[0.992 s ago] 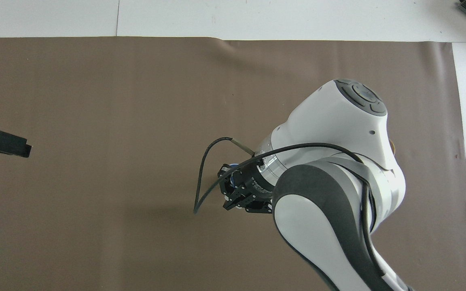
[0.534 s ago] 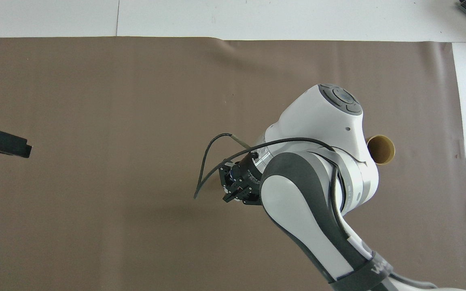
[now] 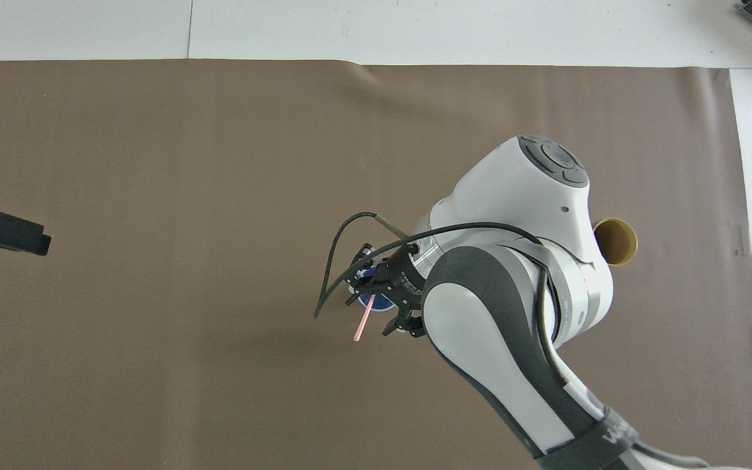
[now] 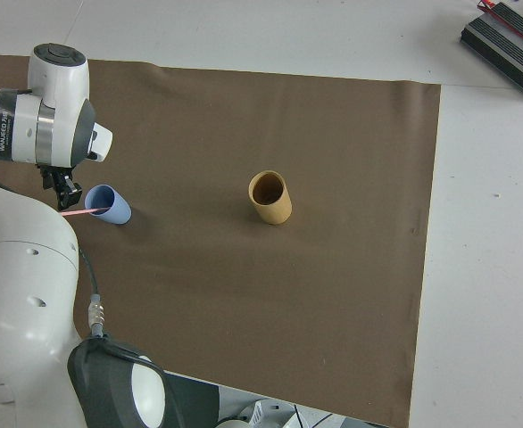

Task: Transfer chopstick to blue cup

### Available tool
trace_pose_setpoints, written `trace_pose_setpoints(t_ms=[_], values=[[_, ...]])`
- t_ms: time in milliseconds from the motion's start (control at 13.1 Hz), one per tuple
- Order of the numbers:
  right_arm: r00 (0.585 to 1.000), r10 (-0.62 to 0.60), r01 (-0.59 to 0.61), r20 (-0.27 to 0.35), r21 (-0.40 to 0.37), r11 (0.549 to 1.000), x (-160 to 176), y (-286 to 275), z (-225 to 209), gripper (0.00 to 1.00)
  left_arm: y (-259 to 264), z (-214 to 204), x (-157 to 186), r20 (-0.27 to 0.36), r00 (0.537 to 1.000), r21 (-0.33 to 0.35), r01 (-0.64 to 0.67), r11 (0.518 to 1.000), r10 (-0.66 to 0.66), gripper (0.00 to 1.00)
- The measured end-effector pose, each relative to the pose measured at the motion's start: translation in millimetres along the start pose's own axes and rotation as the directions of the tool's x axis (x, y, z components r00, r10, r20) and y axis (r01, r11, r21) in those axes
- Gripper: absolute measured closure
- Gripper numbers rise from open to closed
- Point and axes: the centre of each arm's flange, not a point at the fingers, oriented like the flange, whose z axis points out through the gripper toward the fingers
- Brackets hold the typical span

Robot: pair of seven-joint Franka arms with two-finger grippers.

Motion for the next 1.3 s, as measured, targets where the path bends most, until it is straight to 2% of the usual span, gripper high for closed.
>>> trace_pose_setpoints(t_ms=[76, 153, 229, 458, 610, 687, 839, 916, 1068, 1297], values=[[1.0, -0.012, 0.012, -0.011, -0.003, 1.0, -5, 0, -13, 0.15, 0, 0, 0, 0.0, 1.0, 0.0, 0.0, 1.0, 0.0, 0.0], [0.998, -0.032, 0.032, -0.049, -0.007, 0.999, -11, 2, -29, 0.03, 0, 0, 0, -0.001, 1.0, 0.0, 0.0, 1.0, 0.0, 0.0], [0.994, -0.052, 0.051, -0.099, -0.014, 0.999, -18, 4, -44, 0.0, 0, -1, 0, -0.001, 1.0, 0.0, 0.0, 1.0, 0.0, 0.0], [0.942, -0.157, 0.145, -0.297, -0.065, 0.987, -43, 23, -94, 0.0, 0, -1, -1, -0.002, 1.0, 0.0, -0.001, 1.0, 0.001, 0.0], [0.881, -0.257, 0.225, -0.396, -0.127, 0.966, -41, 43, -128, 0.0, 2, -1, -1, -0.003, 1.0, 0.001, -0.003, 1.0, 0.003, 0.0], [0.839, -0.317, 0.259, -0.442, -0.188, 0.948, -34, 53, -142, 0.0, 3, -1, 0, -0.003, 1.0, 0.001, -0.005, 1.0, 0.005, 0.0], [0.76, -0.417, 0.292, -0.499, -0.312, 0.904, -21, 65, -160, 0.0, 4, -1, 0, -0.004, 1.0, 0.001, -0.007, 1.0, 0.007, 0.0], [0.734, -0.444, 0.299, -0.514, -0.342, 0.891, -18, 67, -165, 0.0, 4, -1, 0, -0.005, 1.0, 0.001, -0.007, 1.0, 0.007, 0.0], [0.7, -0.469, 0.307, -0.539, -0.365, 0.879, -21, 69, -177, 0.0, 4, -1, 0, -0.005, 1.0, 0.001, -0.007, 1.0, 0.007, 0.0], [0.675, -0.45, 0.299, -0.585, -0.34, 0.891, -28, 77, -206, 0.0, 3, 1, -1, 0.001, 1.0, 0.008, -0.005, 1.0, 0.005, 0.0]])
